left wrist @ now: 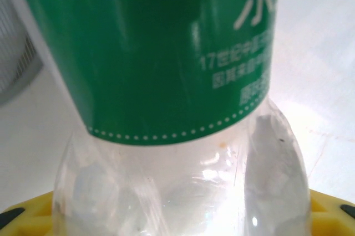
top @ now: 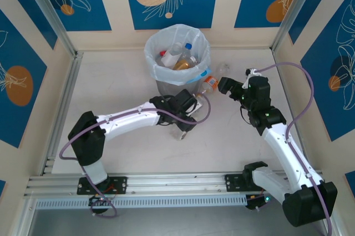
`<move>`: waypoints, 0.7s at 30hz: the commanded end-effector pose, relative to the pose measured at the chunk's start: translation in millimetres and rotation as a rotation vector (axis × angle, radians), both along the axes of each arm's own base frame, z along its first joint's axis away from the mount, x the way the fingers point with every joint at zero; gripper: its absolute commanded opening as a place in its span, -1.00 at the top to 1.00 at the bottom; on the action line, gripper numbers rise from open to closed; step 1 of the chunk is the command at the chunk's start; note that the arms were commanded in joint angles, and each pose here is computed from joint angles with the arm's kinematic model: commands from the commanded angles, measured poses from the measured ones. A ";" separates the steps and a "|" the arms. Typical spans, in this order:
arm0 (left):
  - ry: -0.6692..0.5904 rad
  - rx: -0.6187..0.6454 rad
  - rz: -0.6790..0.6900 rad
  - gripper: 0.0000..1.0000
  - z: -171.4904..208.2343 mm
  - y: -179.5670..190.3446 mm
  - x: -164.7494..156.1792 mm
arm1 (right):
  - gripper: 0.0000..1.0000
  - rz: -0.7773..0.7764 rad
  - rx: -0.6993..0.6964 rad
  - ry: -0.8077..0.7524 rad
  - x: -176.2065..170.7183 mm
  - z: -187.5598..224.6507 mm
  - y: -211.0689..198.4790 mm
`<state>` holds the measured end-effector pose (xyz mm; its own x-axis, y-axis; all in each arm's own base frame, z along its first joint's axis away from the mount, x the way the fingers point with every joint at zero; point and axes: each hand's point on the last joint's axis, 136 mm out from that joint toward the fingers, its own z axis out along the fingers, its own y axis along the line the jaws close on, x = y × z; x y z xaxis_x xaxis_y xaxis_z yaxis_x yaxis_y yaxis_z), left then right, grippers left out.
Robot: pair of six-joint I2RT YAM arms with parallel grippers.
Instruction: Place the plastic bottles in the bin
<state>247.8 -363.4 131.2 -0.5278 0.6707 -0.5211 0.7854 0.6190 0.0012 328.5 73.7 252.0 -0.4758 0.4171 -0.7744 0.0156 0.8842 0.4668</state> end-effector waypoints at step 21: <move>-0.320 -0.565 -0.141 -0.09 185.0 -47.9 21.1 | -0.99 0.062 0.049 -0.147 -3.4 26.3 13.8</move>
